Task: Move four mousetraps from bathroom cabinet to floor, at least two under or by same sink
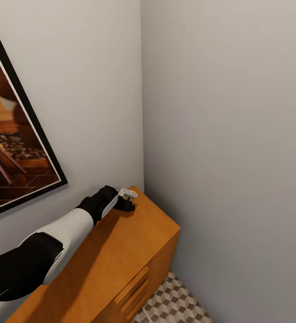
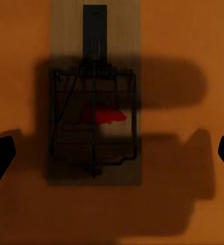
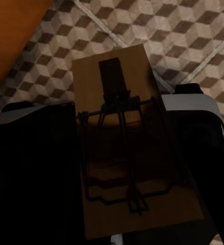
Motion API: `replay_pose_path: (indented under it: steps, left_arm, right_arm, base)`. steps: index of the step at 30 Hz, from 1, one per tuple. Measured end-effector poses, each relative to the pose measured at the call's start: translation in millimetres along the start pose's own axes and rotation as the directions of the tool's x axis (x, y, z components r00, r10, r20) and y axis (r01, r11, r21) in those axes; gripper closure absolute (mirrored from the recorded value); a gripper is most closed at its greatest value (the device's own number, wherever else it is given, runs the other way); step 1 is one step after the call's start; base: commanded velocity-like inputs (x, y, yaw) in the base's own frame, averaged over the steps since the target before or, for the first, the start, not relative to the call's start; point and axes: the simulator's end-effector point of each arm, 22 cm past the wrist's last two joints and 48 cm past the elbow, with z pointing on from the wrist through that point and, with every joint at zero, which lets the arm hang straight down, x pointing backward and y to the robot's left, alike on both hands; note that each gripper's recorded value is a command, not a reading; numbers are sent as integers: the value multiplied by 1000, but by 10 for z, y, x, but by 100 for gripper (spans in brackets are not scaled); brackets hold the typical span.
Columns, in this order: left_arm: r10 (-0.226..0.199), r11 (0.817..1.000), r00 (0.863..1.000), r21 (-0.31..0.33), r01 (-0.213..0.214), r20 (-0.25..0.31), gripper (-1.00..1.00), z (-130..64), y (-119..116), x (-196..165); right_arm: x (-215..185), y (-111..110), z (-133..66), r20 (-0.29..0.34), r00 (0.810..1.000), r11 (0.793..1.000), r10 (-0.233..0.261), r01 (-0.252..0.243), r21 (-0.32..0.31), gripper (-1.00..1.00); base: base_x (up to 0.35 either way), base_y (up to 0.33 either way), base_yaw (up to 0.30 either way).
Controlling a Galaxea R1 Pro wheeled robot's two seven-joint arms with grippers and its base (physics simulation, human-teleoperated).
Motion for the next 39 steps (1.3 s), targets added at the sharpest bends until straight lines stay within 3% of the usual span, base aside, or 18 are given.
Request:
replay_pose_path:
  steps: [20, 39]
  left_arm:
    - [-3, 1000, 1000, 5, 3, -17, -100, 99, -3, 75]
    - [24, 1000, 1000, -1, -24, -1, -100, 148, -13, 7]
  right_arm:
    - [70, -13, 17, -17, 1000, 1000, 3, -3, 3, 100]
    - [159, -29, 33, -37, 999, 1000, 6, -5, 6, 100]
  base:
    - [0, 0, 0]
    - [0, 0, 0]
